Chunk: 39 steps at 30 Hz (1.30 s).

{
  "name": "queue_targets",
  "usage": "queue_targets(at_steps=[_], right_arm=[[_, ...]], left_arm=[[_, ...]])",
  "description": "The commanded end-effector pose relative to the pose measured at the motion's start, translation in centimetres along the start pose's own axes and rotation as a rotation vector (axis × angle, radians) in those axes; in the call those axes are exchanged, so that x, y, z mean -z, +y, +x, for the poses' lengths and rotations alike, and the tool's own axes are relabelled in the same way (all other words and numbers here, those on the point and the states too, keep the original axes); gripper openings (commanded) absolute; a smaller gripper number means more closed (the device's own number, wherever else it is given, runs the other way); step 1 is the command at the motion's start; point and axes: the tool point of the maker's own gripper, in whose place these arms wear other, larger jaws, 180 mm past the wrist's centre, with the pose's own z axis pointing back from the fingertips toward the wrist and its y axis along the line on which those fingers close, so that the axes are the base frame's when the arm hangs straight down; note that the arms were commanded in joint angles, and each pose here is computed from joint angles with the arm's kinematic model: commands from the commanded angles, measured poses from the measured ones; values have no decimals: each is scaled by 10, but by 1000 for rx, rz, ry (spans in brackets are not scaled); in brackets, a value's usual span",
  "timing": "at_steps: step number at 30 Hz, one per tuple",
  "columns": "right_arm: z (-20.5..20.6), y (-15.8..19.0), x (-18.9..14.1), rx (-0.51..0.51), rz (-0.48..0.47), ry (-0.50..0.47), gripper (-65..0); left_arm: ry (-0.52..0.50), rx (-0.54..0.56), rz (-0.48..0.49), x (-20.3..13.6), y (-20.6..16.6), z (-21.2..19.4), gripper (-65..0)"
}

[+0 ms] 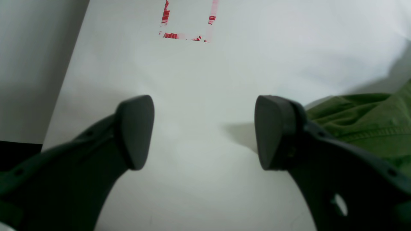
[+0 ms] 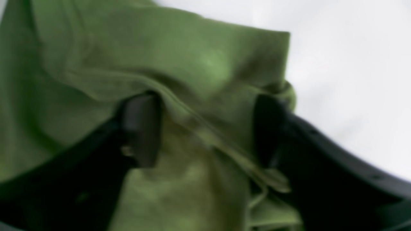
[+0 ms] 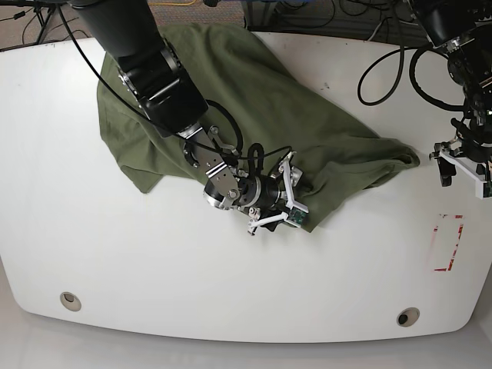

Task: Layout the t-shirt on the table in an organized manner, then fold the t-shirt properly
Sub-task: 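Drag the fabric further with the right gripper while the left gripper withdraws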

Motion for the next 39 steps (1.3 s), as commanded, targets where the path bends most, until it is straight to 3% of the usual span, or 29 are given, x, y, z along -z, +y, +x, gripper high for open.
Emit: queue_targets(at_steps=[1,3,5,9,17,24,31,39], right_arm=[[27,-9,0,-55,-27,-50,-441],[26,-9,1,-85,-36,-35,-566],[27,-10,2,-117,-47,-21,-650],[28,-15,1,-169,-72,-3,-637],[65,-43,-23,-261,-175,-65,-650],[85,-47,-38,-411,-216,-44,-650],[114,-54,-73,-505,-296,-90,-650],[158,-69,-125,-618,-441,-155,-650]], left_arm=[[-55,9,12,-4,5,18,-197],[-55,8,11,-4,5,18,-197],[-54,10,7,-3,3,18,-197],[-50,12,-3,-2,-1,17,-197],[-33,33,-71,5,-32,12,-197],[-3,36,-150,9,-69,-3,-197],[4,88,-261,10,-107,-10,-197],[20,57,-327,8,-137,-23,-197]])
